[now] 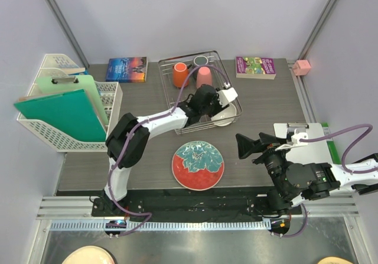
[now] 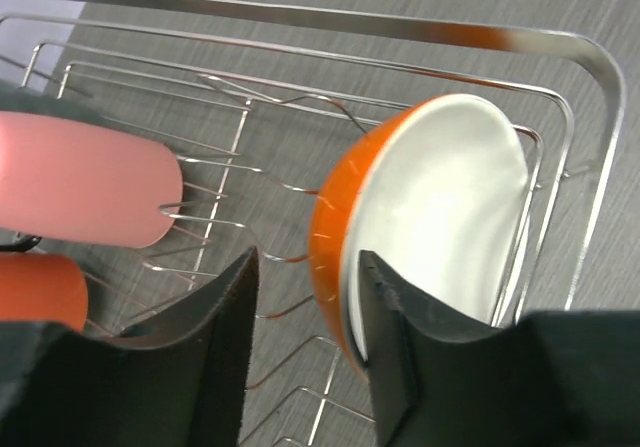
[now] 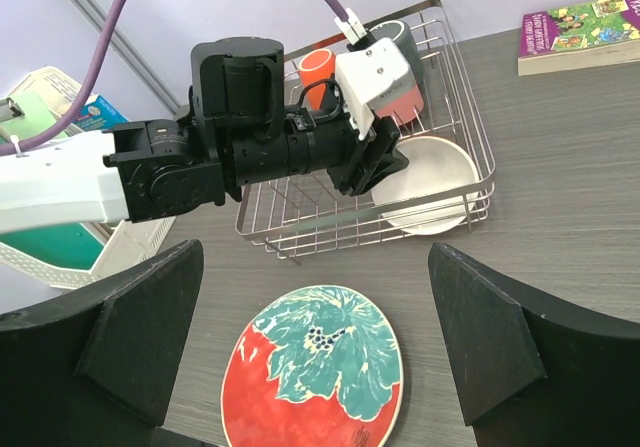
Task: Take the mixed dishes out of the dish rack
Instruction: Pick up the bowl from the dish rack.
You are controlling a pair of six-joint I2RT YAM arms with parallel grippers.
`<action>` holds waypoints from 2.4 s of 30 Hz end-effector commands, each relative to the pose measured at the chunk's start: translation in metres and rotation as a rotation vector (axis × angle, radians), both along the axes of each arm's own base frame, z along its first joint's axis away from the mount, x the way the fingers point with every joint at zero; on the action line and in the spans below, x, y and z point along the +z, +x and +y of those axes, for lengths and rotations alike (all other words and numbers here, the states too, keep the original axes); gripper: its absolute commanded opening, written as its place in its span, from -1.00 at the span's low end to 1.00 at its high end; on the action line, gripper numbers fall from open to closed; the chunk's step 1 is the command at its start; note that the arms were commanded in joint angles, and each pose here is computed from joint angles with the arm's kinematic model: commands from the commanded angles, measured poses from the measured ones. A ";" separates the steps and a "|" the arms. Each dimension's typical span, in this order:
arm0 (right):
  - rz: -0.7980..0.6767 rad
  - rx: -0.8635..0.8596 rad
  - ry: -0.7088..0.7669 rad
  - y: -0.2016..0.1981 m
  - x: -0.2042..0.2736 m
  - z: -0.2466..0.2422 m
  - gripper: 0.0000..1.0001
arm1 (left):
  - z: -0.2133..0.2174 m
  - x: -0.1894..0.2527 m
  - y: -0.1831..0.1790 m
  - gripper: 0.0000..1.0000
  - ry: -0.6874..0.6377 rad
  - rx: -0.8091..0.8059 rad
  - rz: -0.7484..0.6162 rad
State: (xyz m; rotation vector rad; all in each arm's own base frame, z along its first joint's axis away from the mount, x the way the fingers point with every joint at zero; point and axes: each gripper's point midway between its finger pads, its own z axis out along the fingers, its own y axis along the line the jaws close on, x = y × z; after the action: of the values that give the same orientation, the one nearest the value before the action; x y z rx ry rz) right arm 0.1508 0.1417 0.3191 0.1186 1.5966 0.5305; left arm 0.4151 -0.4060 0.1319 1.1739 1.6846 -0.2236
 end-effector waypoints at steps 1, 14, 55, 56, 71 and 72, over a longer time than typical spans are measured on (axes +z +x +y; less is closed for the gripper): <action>0.007 -0.109 0.063 0.006 0.005 -0.018 0.99 | -0.012 0.007 -0.002 -0.22 -0.036 -0.045 0.021; 0.007 -0.110 0.063 0.005 0.002 -0.017 0.99 | -0.007 0.033 -0.013 -1.00 -0.069 0.004 -0.169; 0.020 -0.124 0.127 0.007 0.017 -0.024 0.99 | 0.009 0.206 -0.060 -1.00 -0.356 0.193 -0.617; 0.017 -0.126 0.116 0.007 0.017 -0.024 0.99 | 0.012 0.212 -0.057 -1.00 -0.377 0.207 -0.599; 0.023 -0.219 0.065 0.014 0.062 -0.065 0.99 | 0.060 0.229 -0.052 -0.99 -0.553 0.400 0.272; 0.020 -0.228 0.039 0.014 0.064 -0.067 0.99 | 0.059 0.229 -0.059 -1.00 -0.596 0.398 0.346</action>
State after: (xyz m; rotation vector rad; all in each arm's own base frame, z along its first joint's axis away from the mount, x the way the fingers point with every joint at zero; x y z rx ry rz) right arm 0.1552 0.1180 0.3676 0.1775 1.5851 0.5895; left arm 0.4130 -0.3382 0.3859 0.3853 1.6589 -0.3379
